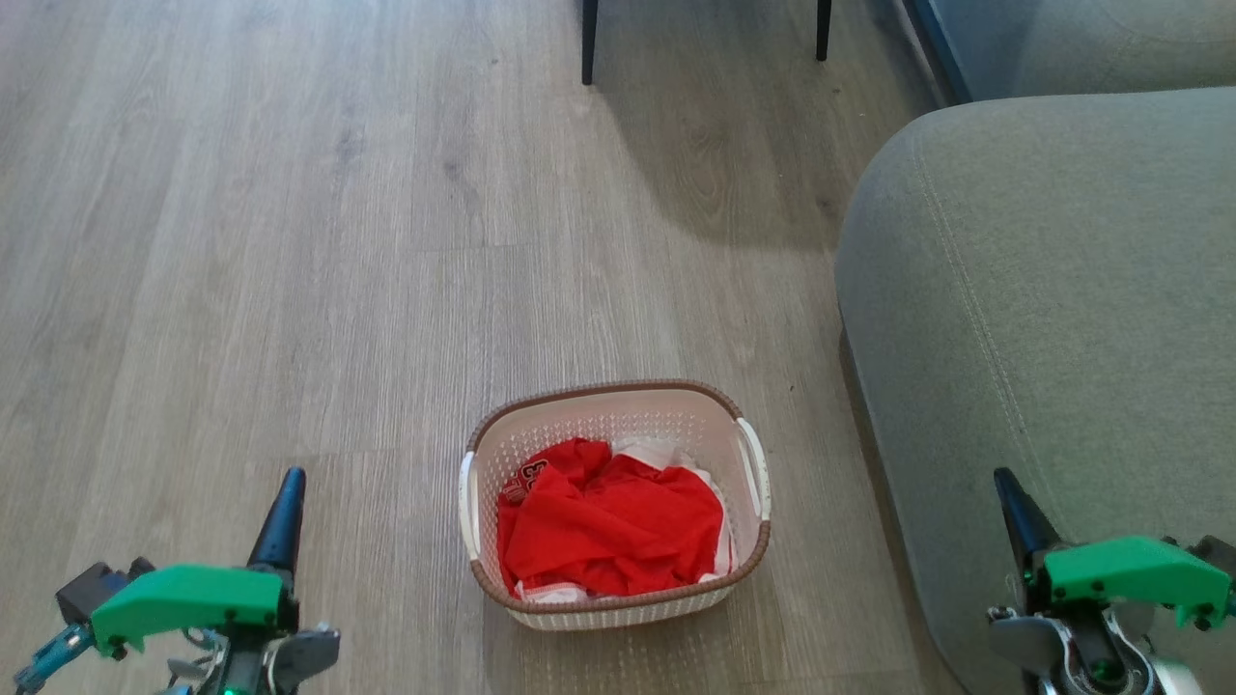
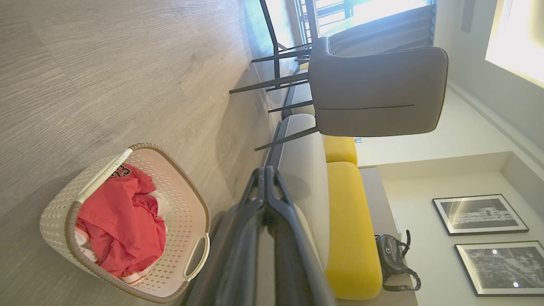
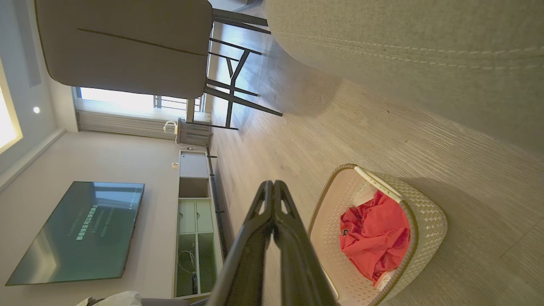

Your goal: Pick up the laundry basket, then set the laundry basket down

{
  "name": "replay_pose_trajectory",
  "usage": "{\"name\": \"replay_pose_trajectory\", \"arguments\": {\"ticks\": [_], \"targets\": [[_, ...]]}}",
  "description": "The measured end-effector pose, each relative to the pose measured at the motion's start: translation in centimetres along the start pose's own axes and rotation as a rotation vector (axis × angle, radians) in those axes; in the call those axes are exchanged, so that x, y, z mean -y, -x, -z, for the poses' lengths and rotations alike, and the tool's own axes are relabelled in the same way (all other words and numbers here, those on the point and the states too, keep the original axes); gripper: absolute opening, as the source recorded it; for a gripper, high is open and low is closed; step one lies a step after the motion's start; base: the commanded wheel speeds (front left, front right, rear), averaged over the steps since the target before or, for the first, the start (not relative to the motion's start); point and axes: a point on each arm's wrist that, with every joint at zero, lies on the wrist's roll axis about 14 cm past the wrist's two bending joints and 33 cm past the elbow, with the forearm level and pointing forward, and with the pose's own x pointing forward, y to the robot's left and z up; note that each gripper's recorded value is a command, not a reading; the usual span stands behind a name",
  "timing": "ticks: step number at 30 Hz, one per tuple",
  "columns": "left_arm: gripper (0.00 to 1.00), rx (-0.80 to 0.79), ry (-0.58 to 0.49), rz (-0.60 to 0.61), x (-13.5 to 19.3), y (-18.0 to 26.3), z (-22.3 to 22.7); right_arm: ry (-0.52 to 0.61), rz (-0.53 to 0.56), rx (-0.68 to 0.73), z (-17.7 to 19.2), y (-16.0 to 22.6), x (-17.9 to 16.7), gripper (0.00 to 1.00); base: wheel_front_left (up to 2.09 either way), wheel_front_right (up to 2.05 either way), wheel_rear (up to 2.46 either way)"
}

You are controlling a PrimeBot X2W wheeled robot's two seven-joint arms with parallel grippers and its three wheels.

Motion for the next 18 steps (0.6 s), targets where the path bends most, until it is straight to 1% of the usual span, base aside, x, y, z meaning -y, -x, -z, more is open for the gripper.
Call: {"name": "replay_pose_trajectory", "arguments": {"ticks": [18], "targets": [[0.00, -0.001, 0.198, 0.063, 1.6, -0.9, -0.6, -0.182, -0.015, 0.009, -0.9, -0.2, -0.3, 0.00, 0.00, 0.00, 0.00]]}}
